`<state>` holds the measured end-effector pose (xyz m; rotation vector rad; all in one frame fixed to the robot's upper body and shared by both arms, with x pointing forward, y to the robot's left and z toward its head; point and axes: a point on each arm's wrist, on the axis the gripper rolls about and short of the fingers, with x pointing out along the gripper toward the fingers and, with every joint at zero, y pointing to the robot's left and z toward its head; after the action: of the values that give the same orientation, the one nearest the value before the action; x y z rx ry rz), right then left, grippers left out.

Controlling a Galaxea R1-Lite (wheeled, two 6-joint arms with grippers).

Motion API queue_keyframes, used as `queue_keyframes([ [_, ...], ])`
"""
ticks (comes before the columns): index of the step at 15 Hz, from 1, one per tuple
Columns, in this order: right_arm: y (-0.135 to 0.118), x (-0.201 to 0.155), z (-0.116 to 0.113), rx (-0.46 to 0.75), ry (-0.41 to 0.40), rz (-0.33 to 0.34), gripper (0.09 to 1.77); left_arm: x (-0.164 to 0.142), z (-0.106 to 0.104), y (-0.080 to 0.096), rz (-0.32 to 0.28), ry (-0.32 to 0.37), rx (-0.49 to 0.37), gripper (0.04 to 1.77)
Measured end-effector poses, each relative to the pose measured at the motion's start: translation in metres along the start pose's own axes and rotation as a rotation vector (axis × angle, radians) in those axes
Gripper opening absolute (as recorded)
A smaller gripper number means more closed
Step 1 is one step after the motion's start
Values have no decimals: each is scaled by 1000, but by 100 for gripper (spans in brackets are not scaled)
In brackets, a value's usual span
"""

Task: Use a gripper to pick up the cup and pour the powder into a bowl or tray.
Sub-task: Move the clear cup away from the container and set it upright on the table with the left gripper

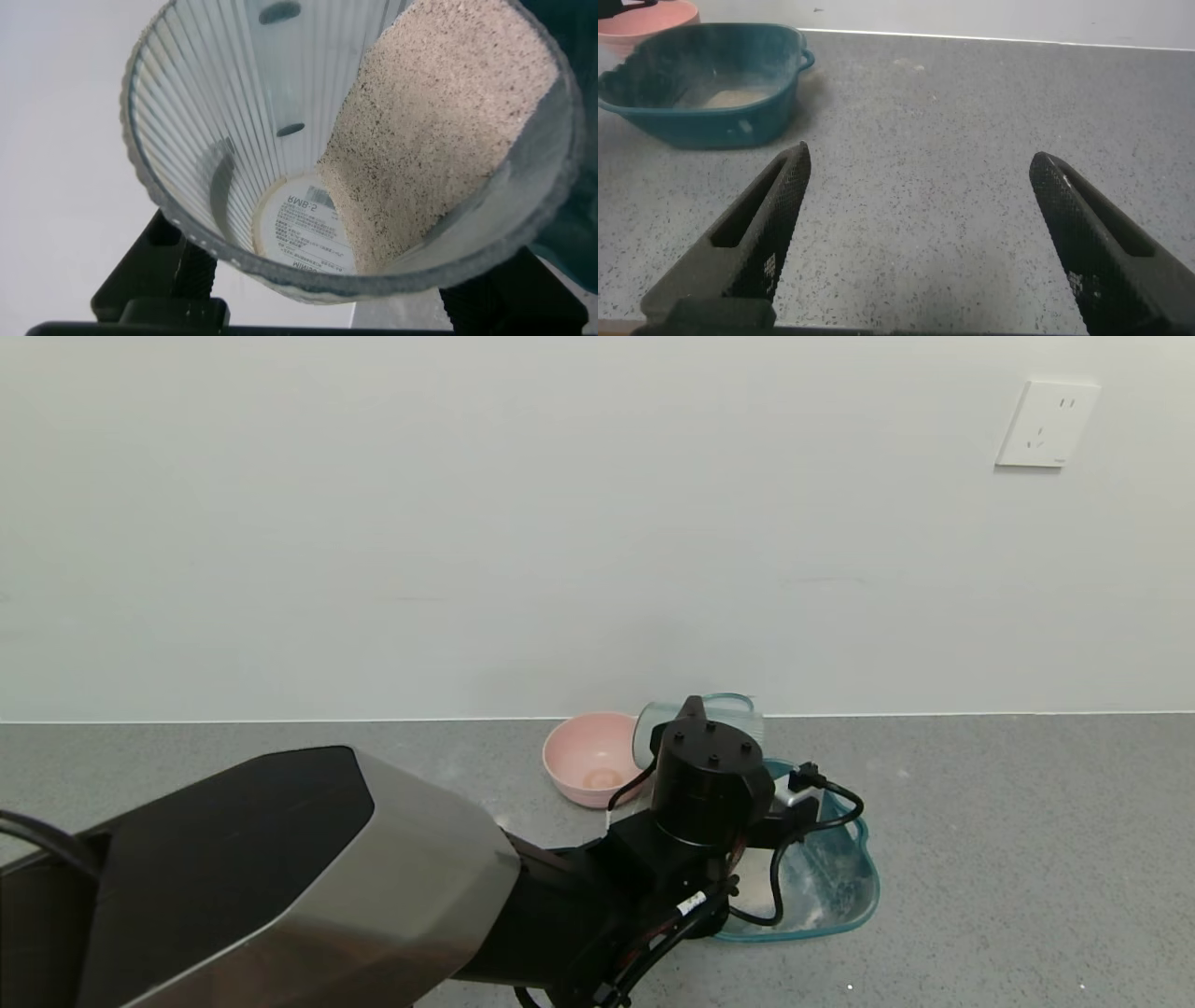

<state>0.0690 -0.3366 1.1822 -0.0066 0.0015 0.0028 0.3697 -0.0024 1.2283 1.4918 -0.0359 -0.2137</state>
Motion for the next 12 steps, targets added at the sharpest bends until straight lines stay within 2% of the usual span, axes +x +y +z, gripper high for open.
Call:
queue_keyframes([
  [5,0,0,0,0,0,0,171,-2,-9,11,14,18,-169,129],
  [9,0,0,0,0,0,0,171,7,-30,23,35,51,-288,129],
  [12,0,0,0,1,0,0,171,13,-47,36,44,23,-364,129],
])
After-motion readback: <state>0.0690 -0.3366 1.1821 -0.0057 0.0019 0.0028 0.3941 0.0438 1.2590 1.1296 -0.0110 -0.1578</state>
